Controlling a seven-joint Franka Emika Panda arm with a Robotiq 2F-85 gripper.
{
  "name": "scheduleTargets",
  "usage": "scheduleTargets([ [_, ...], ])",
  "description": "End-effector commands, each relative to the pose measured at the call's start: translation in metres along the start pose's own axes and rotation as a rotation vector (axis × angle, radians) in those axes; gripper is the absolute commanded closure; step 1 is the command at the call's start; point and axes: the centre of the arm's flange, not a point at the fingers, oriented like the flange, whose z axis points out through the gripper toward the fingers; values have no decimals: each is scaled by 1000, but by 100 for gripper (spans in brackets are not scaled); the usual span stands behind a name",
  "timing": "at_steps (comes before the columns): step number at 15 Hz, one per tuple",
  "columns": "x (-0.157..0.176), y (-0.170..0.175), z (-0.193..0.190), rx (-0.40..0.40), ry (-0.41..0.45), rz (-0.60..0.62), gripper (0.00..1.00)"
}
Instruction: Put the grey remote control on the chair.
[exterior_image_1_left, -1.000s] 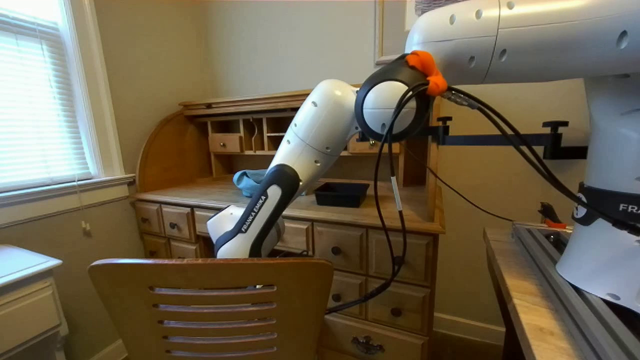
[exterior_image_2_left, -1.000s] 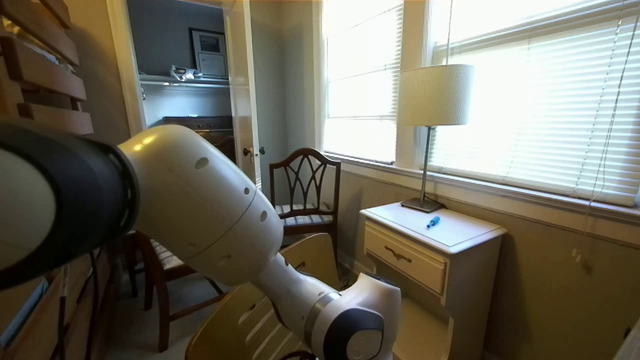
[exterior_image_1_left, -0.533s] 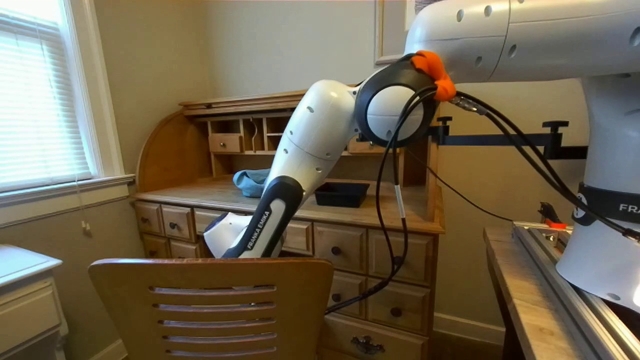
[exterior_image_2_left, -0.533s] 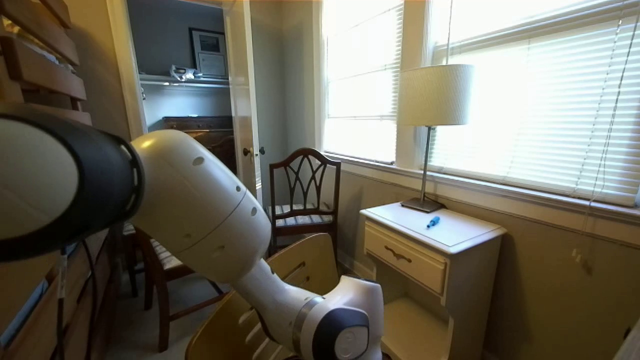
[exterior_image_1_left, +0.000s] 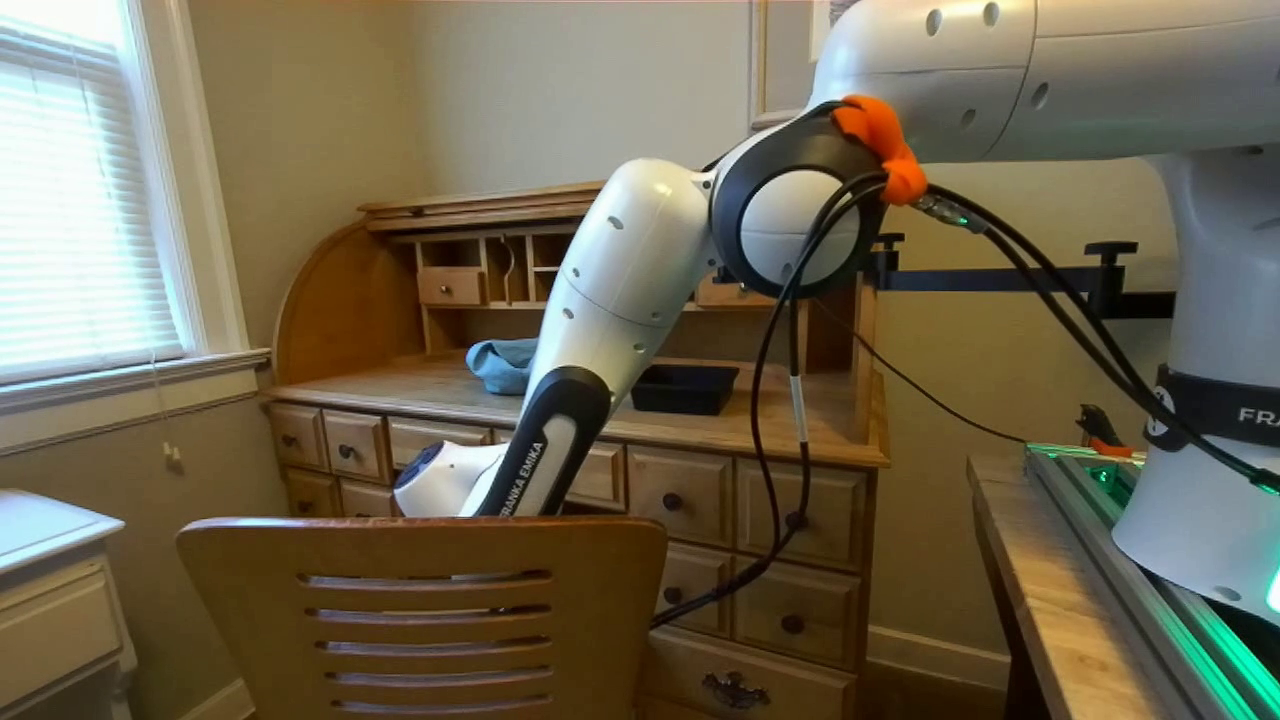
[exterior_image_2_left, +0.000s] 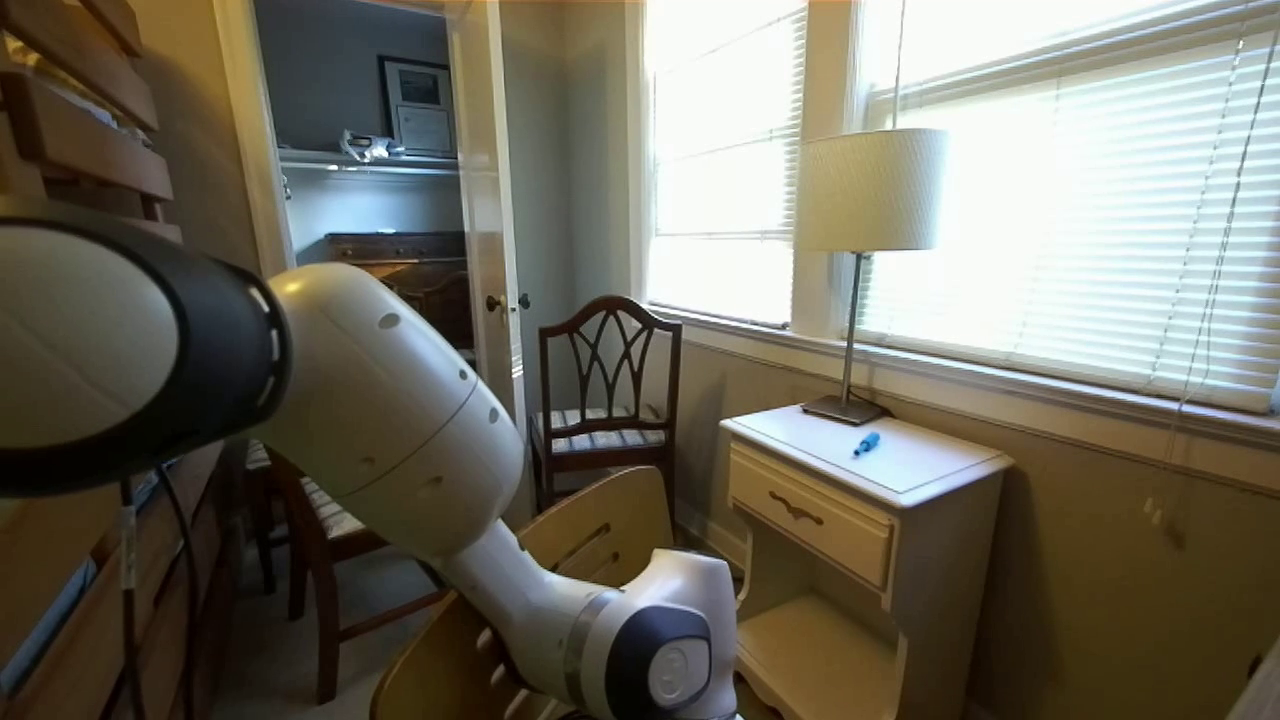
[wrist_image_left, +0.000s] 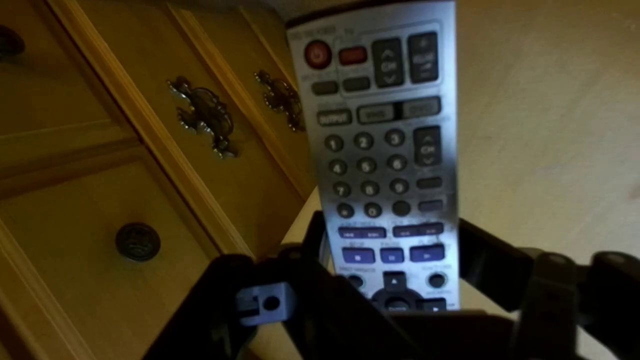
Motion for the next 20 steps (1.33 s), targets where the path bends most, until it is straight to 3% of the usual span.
scheduleTargets([
  [1,4,-16,19,86,70,-160,64],
  [17,-18,-15,44,177,491,-846,64],
  [20,-17,-14,48,226,530,-977,64],
])
